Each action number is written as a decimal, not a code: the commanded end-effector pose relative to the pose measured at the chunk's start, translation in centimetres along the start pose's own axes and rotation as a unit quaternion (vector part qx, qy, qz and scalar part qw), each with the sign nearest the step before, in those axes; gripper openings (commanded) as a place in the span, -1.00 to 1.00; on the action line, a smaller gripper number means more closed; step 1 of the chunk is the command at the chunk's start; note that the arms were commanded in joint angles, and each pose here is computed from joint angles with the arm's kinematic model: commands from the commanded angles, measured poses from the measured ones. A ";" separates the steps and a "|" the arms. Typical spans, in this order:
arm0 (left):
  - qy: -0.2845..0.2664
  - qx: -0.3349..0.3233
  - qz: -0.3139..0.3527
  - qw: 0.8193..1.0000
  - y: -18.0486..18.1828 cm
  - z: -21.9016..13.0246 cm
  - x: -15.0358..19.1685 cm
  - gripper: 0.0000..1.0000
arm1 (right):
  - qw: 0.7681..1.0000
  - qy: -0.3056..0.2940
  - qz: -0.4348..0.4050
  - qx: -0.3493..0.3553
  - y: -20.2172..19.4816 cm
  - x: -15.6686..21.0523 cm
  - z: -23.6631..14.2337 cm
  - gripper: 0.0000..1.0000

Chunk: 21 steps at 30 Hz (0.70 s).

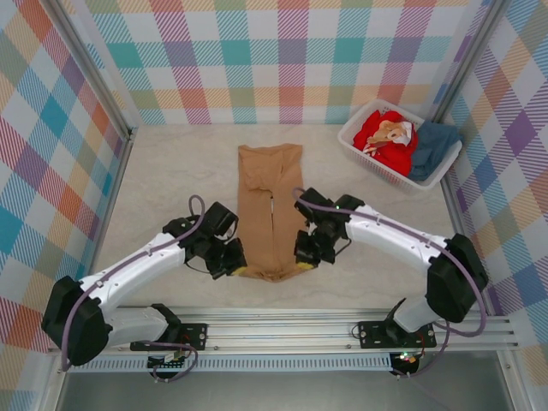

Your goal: Fold and stack the t-shirts

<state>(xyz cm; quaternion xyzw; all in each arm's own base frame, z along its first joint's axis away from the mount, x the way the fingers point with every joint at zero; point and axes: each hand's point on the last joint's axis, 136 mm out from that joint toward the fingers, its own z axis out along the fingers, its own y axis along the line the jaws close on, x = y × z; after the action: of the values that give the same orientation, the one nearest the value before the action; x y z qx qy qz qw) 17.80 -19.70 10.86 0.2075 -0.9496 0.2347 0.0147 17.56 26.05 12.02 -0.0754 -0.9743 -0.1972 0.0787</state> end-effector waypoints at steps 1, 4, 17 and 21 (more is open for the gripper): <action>-0.031 0.023 -0.029 0.999 -1.8 -0.6 -3.3 -1.00 | 1.000 -0.014 -0.014 0.011 0.3 -2.4 -0.9 -1.00; -0.054 0.030 -0.033 0.998 -3.1 -1.1 -6.5 -1.00 | 0.999 -0.038 -0.013 0.005 1.2 -5.3 -2.0 -1.00; -0.077 0.018 -0.026 0.997 -6.6 0.5 -18.0 -1.00 | 0.996 -0.088 0.007 -0.003 3.2 -17.8 -2.5 -1.00; -0.076 0.026 -0.027 0.996 -7.3 1.5 -20.2 -1.00 | 0.996 -0.083 0.016 -0.008 3.3 -20.2 -1.6 -1.00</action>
<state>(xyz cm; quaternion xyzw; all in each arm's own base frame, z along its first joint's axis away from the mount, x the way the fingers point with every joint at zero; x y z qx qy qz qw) 37.56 -18.34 9.83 0.2652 -0.9353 0.2296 -0.0458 37.44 26.30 11.40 -0.1144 -0.9729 -0.2009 -0.0091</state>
